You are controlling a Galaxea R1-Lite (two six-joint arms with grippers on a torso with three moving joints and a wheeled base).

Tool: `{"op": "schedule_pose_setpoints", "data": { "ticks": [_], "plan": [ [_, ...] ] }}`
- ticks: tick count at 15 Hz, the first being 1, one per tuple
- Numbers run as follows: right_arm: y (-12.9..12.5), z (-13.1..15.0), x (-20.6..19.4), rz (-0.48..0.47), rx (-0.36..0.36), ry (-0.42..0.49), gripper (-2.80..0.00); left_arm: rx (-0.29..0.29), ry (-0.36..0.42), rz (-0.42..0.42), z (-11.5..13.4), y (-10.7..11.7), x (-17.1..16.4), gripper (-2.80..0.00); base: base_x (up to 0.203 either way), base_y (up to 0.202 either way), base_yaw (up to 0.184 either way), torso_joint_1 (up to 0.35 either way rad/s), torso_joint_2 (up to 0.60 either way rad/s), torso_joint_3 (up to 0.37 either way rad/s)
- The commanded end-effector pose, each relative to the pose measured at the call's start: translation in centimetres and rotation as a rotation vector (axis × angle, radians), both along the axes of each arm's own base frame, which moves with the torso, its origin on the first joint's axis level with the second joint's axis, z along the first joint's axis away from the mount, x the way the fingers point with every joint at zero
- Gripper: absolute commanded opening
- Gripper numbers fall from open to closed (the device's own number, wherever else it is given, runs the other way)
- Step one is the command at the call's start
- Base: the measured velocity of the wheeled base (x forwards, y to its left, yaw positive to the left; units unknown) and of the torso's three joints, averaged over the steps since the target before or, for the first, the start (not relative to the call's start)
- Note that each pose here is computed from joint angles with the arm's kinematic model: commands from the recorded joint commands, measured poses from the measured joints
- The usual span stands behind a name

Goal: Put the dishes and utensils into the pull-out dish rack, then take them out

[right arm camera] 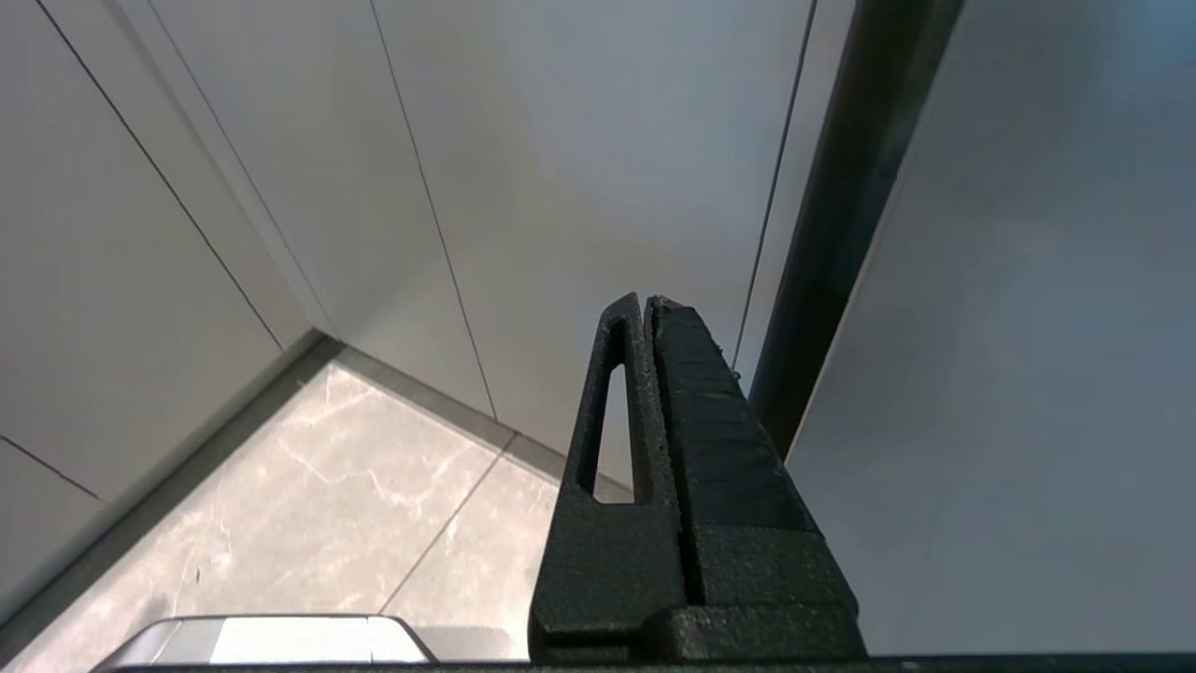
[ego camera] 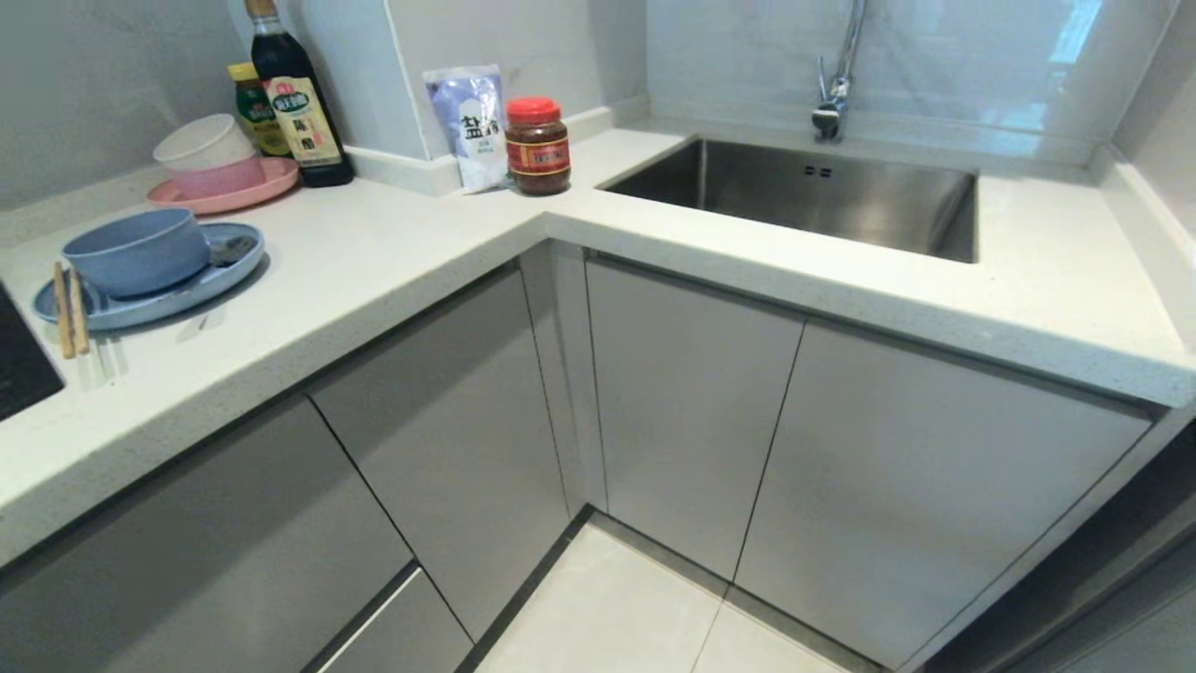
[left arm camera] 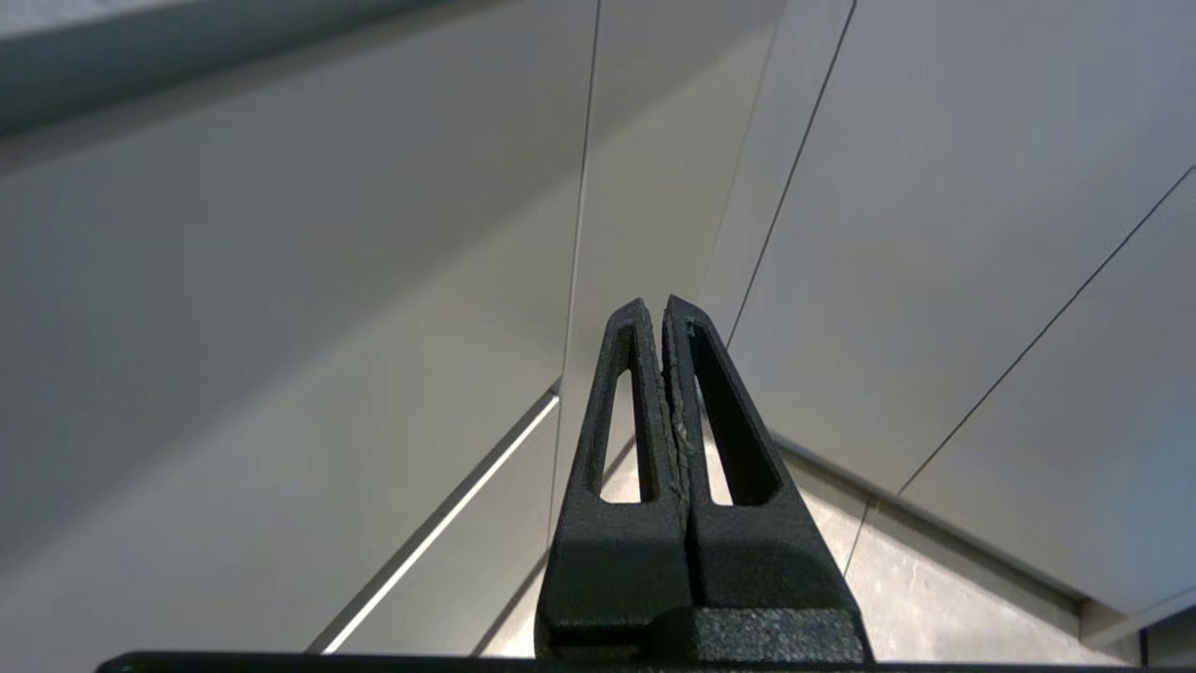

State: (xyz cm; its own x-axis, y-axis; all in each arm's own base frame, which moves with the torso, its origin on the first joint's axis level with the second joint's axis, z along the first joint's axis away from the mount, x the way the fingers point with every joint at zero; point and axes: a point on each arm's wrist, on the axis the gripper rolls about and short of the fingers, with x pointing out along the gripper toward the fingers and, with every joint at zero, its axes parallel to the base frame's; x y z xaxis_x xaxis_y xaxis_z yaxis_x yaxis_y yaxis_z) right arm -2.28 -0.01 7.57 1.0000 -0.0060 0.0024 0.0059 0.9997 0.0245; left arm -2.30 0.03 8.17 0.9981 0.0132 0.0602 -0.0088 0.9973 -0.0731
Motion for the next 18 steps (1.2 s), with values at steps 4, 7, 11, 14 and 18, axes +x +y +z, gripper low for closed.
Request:
{"op": "schedule_pose_setpoints", "data": {
  "ticks": [4,7,11,14,18],
  "plan": [
    [0.00,-0.04,-0.01,0.000,0.000,-0.002,-2.80,-0.001,0.026,0.001,-0.72,0.00,0.21,-2.80,0.000,0.000,0.000,0.000,0.00,0.205],
    [0.00,-0.04,-0.01,0.000,0.000,-0.002,-2.80,-0.001,0.026,0.001,-0.72,0.00,0.21,-2.80,0.000,0.000,0.000,0.001,0.00,0.201],
    [0.00,-0.04,-0.01,0.000,0.000,-0.002,-2.80,-0.001,0.026,0.001,-0.72,0.00,0.21,-2.80,0.000,0.000,0.000,0.005,0.00,0.205],
    [0.00,-0.04,-0.01,0.000,0.000,-0.003,-2.80,-0.001,0.026,0.002,-0.72,0.00,0.21,-2.80,0.000,0.000,0.000,0.003,0.00,0.088],
    [0.00,-0.04,-0.01,0.000,0.000,-0.002,-2.80,-0.006,0.025,0.002,-0.70,0.00,0.21,-2.80,0.000,0.000,0.000,0.001,0.00,0.007]
  ]
}}
